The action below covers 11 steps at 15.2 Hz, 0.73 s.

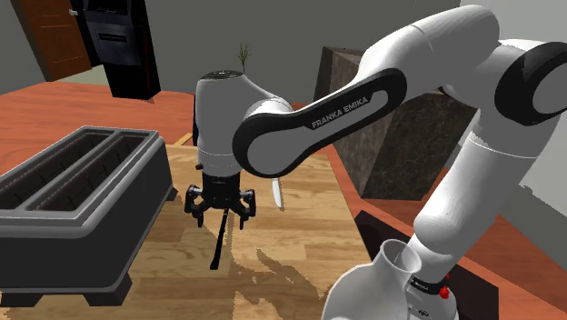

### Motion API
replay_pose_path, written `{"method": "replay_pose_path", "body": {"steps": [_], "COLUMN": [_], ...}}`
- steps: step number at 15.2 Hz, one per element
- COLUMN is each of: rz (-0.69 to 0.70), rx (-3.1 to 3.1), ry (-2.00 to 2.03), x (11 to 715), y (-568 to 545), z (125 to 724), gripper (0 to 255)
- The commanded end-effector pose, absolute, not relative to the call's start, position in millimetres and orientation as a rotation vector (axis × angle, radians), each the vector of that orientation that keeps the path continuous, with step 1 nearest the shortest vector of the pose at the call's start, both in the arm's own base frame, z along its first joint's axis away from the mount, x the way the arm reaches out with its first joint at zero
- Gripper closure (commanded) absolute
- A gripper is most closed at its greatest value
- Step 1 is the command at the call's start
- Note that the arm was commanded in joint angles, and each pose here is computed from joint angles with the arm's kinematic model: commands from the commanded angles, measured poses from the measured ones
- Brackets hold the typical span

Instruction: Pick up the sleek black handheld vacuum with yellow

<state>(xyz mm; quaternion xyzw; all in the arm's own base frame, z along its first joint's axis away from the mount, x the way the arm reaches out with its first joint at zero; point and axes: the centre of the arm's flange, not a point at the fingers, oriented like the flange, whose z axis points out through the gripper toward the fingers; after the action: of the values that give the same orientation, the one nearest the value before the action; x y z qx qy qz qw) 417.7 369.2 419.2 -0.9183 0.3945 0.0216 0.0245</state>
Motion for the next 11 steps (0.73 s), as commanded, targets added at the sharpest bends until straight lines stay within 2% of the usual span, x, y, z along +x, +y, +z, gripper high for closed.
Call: {"method": "replay_pose_path", "body": {"steps": [1,3,4,11], "rz": [0.066,0.066,0.066,0.066], "rx": [-2.840,-2.840,-2.840,-2.840], "ry": [1.221,1.220,1.220,1.220], "x": [417.4,417.4,417.1,416.9], "y": [369.7,369.7,370.4,370.6], "z": [408.1,405.0,404.7,404.7], "gripper": [0,0,255,255]}}
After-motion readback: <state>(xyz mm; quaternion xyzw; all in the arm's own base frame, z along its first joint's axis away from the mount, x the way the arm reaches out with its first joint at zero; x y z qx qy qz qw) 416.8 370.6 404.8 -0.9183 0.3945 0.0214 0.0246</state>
